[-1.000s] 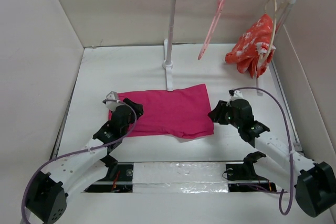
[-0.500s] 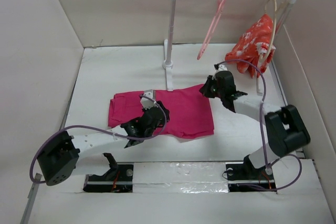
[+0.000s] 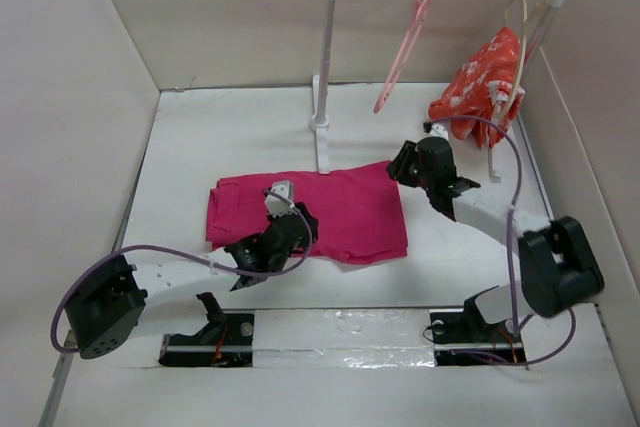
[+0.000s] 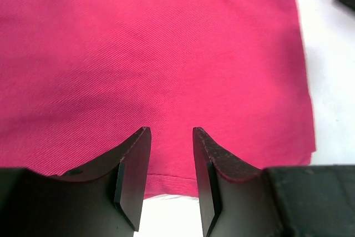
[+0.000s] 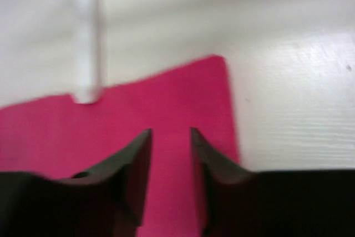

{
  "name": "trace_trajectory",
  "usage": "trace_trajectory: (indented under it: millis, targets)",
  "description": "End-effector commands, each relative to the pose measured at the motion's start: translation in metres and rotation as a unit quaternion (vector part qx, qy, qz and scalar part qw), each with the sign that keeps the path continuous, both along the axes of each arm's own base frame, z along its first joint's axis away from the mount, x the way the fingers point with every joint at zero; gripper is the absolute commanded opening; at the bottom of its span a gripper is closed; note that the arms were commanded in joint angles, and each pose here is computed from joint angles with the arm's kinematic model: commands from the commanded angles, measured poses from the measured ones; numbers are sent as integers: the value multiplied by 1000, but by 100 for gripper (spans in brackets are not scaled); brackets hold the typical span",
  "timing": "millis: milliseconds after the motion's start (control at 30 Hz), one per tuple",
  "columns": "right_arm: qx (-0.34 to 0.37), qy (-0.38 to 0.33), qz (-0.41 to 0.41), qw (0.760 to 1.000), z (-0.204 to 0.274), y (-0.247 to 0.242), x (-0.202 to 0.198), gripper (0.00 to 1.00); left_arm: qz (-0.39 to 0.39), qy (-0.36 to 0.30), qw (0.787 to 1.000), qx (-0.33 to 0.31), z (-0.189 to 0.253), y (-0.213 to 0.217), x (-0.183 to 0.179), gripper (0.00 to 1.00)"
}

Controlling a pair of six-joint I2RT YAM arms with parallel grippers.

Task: Place the trousers on the hanger
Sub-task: Fold the trousers at the center of the board, then pick up the hanger from the clothesline.

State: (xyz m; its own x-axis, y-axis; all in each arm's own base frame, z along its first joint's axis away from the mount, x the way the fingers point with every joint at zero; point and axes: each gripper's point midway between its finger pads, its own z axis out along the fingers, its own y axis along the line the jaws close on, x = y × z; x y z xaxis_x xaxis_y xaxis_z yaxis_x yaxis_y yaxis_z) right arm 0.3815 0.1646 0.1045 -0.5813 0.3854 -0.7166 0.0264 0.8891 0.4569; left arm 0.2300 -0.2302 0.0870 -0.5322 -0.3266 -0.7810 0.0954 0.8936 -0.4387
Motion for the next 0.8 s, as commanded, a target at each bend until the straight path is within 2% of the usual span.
trace_trajectory:
  millis: [0,67,100,133,167,200,300,333,367,400,467,500,567,600,633,733,767]
  targets:
    - [3,-130,14,991,103,11,-6,46,-33,-64,997,-24,64,-24,8,33]
    - [26,-208,26,977,177,16,-22,54,-43,-98,993,-39,104,-36,12,31]
    - [15,-211,6,977,188,6,-27,53,-48,-111,992,-42,116,-39,13,28]
    - [22,-241,0,970,217,1,-31,44,-54,-131,989,-42,133,-42,16,24]
    - [35,-269,-8,962,244,-5,-38,11,-57,-145,987,-50,142,-44,17,18]
    - [39,-281,-17,959,259,-9,-39,0,-59,-155,985,-50,147,-45,19,2]
    - [26,-295,-32,955,299,-11,-29,0,-60,-171,983,-32,144,-45,22,0]
    - [15,-289,-39,956,303,-12,-22,7,-63,-167,984,-18,135,-44,22,0]
    - [21,-304,-53,951,334,-15,-18,40,-62,-163,985,-12,130,-42,22,0]
    - [-11,-271,-69,960,315,-12,0,56,-62,-159,985,-7,124,-41,21,0]
    - [-22,-269,-76,960,320,-8,15,84,-66,-150,986,-12,118,-40,18,2]
    - [-19,-276,-78,958,334,-8,21,86,-69,-153,986,-14,120,-40,17,15]
    - [-35,-253,-80,963,319,3,45,87,-76,-160,984,-19,122,-40,15,26]
    - [-37,-255,-87,962,331,0,51,87,-76,-161,984,-19,122,-40,15,31]
    - [-54,-237,-87,966,314,7,68,87,-76,-160,984,-19,122,-40,15,31]
    - [-81,-218,-120,965,307,0,84,81,-77,-155,985,-15,120,-42,15,31]
    - [-93,-205,-121,967,294,5,90,77,-79,-156,984,-16,120,-42,15,31]
